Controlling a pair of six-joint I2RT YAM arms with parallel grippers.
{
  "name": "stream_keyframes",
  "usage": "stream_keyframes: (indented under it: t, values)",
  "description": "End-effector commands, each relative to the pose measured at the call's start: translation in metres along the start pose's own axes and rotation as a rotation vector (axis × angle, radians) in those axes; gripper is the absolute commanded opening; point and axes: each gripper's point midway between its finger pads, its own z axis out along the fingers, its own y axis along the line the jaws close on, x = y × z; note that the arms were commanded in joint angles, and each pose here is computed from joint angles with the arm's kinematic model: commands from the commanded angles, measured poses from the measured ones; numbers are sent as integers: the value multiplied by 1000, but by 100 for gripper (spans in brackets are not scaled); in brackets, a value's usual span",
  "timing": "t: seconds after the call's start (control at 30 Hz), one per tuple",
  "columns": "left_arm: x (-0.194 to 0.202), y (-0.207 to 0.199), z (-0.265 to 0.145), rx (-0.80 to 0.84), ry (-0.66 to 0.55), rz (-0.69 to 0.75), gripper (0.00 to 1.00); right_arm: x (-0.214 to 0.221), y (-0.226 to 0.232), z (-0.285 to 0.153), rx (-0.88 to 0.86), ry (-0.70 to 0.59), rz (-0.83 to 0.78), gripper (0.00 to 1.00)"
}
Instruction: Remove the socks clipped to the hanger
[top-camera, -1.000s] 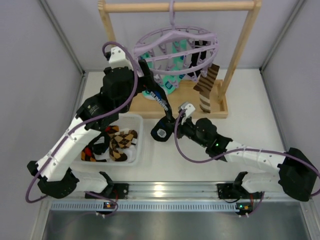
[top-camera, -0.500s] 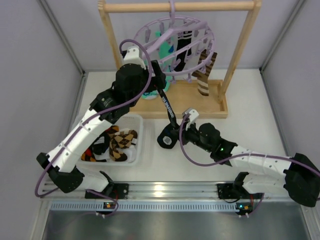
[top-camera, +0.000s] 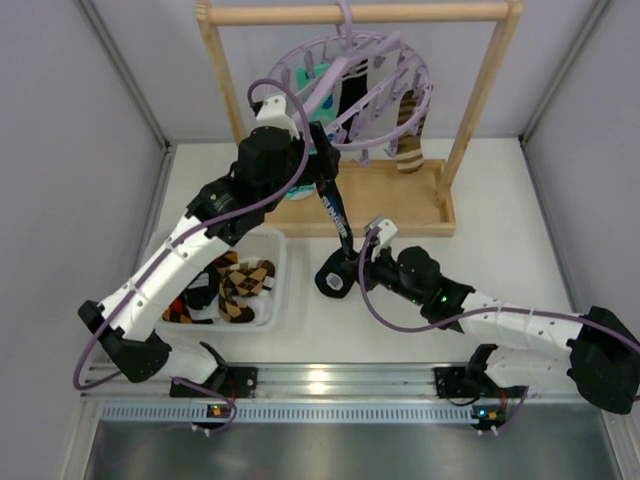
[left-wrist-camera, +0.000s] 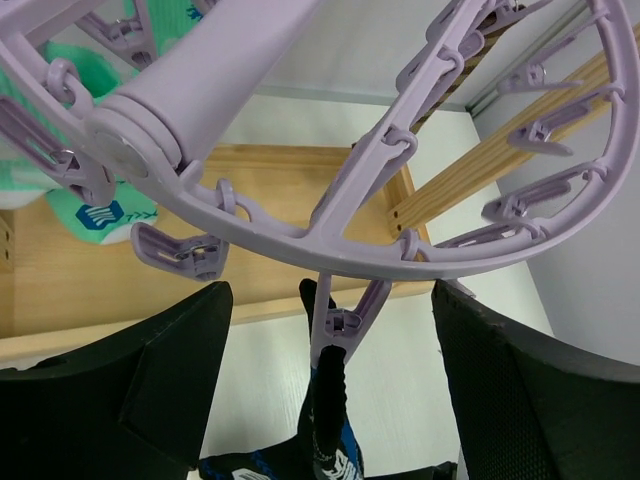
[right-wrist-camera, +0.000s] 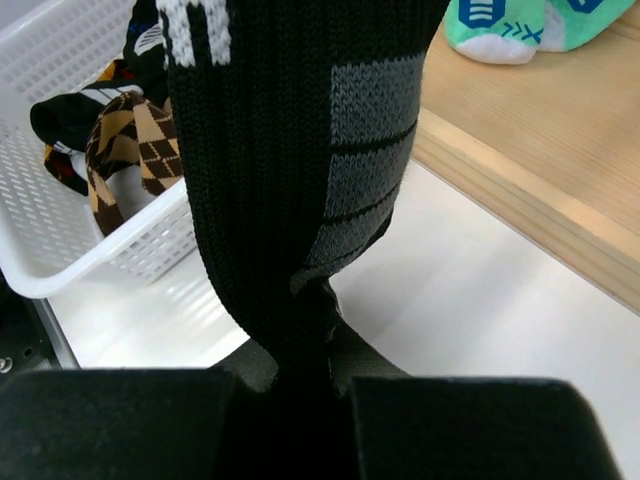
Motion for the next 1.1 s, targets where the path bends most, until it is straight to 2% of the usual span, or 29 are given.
stream_keyframes:
  t: [0.0,0.23,0.43,0.53,0.77,0.87,0.9,0.93,1.03,1.07]
  values:
    - [-9,-10,6,20,-46,-3,84,-24,13,4,-30,-64,11,0]
    - [-3,-24,14,68,-15,46,73,-25,16,3,-47,-66,11,0]
    - [0,-29,17,69,-13,59,68,-25,17,3,-55,-69,14,0]
    - [-2,-28,18,61,-21,69,61,-23,18,4,-57,-61,13,0]
    - [-8,-25,23,32,-43,110,57,-17,19,6,-69,-48,15,0]
    - [-11,-24,23,25,-50,122,51,-16,19,6,-67,-49,17,0]
    - [-11,-24,24,24,-52,125,43,-16,19,7,-69,-50,17,0]
    - [-11,-24,25,19,-53,128,40,-16,19,7,-69,-50,15,0]
    - [-11,-22,27,11,-53,128,37,-16,19,6,-68,-52,17,0]
    - [-10,-23,27,13,-51,127,33,-18,20,5,-71,-57,17,0]
